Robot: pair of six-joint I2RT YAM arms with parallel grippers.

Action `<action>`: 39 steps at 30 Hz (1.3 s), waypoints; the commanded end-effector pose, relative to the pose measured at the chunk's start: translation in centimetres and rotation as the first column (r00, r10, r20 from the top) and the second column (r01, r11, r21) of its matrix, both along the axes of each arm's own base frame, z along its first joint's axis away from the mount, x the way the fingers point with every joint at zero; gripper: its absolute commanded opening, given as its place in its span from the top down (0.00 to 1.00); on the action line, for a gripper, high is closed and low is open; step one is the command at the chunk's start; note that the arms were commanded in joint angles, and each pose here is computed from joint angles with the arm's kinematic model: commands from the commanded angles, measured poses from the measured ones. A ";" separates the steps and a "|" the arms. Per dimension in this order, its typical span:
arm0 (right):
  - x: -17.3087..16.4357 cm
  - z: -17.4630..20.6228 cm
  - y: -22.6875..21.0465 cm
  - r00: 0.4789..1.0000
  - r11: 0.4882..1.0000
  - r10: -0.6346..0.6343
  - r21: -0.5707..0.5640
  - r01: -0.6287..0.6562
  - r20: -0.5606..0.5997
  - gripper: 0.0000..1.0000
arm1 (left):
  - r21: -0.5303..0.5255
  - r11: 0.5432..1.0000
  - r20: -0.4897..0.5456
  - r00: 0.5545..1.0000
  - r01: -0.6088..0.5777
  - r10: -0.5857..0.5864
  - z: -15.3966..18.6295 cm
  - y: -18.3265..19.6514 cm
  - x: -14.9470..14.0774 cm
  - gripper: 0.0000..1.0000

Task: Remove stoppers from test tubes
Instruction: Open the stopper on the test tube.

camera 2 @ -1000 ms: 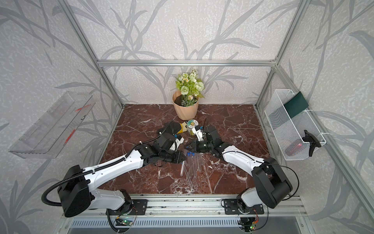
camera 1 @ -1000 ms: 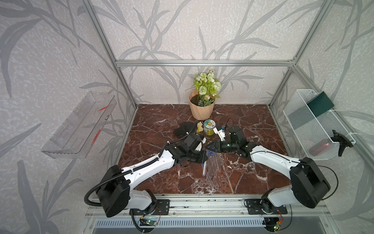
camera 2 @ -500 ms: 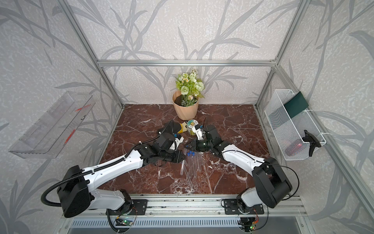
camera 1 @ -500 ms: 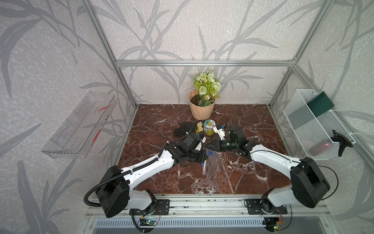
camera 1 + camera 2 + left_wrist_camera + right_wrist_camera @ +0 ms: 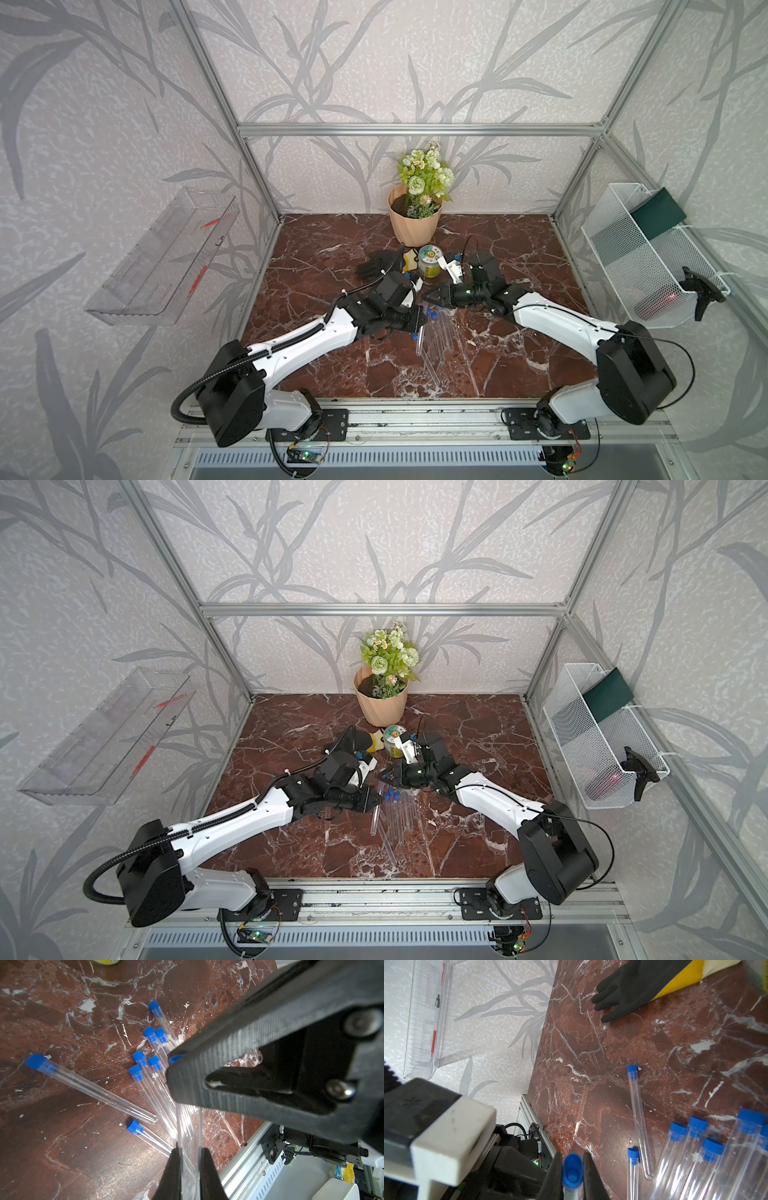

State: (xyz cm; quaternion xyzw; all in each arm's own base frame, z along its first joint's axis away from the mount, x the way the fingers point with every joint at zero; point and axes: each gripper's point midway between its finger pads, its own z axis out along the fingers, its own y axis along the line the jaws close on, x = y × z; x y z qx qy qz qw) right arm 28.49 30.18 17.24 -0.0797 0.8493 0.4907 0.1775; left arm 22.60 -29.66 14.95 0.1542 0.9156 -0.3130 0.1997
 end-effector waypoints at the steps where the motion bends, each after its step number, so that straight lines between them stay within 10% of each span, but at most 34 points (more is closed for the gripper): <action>1: 3.1 3.8 -0.1 0.987 0.996 -0.065 0.064 0.056 0.145 0.95 | 0.040 0.999 -0.042 0.999 0.024 -0.023 -0.8 0.7 -1.2 1.00; 39: 4.7 5.5 -1.5 0.967 0.993 -0.116 0.051 0.107 0.227 0.95 | 0.082 0.997 -0.088 0.996 0.010 -0.003 -2.4 1.4 -1.3 1.00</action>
